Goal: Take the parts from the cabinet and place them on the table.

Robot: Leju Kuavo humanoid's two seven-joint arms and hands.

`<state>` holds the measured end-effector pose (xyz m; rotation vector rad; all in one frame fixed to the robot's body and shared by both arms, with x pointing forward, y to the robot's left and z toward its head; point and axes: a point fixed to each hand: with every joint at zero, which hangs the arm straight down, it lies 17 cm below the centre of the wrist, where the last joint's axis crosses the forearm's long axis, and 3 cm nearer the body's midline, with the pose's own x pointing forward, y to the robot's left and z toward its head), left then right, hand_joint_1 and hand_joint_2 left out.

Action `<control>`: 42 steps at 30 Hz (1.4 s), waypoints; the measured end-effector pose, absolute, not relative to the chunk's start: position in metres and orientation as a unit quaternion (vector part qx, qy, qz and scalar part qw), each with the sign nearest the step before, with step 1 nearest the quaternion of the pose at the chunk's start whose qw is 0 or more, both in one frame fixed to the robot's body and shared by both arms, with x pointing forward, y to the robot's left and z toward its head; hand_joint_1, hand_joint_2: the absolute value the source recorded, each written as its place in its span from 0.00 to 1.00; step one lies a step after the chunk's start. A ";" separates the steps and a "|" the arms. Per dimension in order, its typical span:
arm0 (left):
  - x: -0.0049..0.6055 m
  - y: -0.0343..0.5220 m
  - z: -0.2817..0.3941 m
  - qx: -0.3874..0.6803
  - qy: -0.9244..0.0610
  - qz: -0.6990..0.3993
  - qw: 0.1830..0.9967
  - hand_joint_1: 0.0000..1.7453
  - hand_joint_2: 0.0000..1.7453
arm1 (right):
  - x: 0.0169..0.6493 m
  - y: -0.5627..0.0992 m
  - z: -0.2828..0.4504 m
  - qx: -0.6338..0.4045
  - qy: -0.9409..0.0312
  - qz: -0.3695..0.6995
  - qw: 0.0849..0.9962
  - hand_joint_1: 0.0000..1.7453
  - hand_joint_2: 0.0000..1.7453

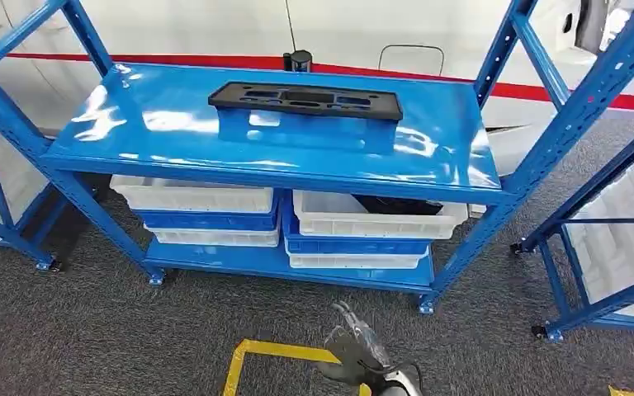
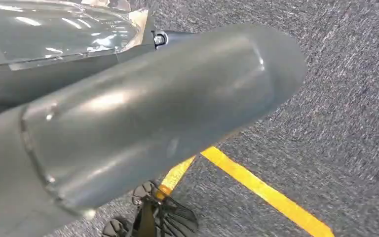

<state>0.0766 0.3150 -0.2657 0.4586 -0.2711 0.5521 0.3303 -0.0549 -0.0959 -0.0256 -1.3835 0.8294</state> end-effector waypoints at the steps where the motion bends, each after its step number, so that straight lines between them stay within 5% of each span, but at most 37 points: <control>1: 0.077 0.315 -0.266 0.224 -0.132 0.267 0.928 0.00 0.00 | 0.334 -0.052 -0.089 -0.011 -0.628 0.369 0.685 0.00 1.00; 13: 0.081 0.312 -0.266 0.216 -0.136 0.250 0.934 0.00 0.00 | 0.407 -0.003 0.092 -0.014 -0.786 0.287 0.548 0.00 1.00; 30: 0.104 0.305 -0.264 0.197 -0.174 0.160 0.952 0.00 0.00 | 0.451 -0.034 0.348 -0.036 -0.901 0.168 0.399 0.00 1.00; 42: 0.116 0.300 -0.263 0.179 -0.195 0.117 0.957 0.00 0.00 | 0.469 -0.007 0.413 -0.002 -0.897 0.200 0.393 0.00 1.00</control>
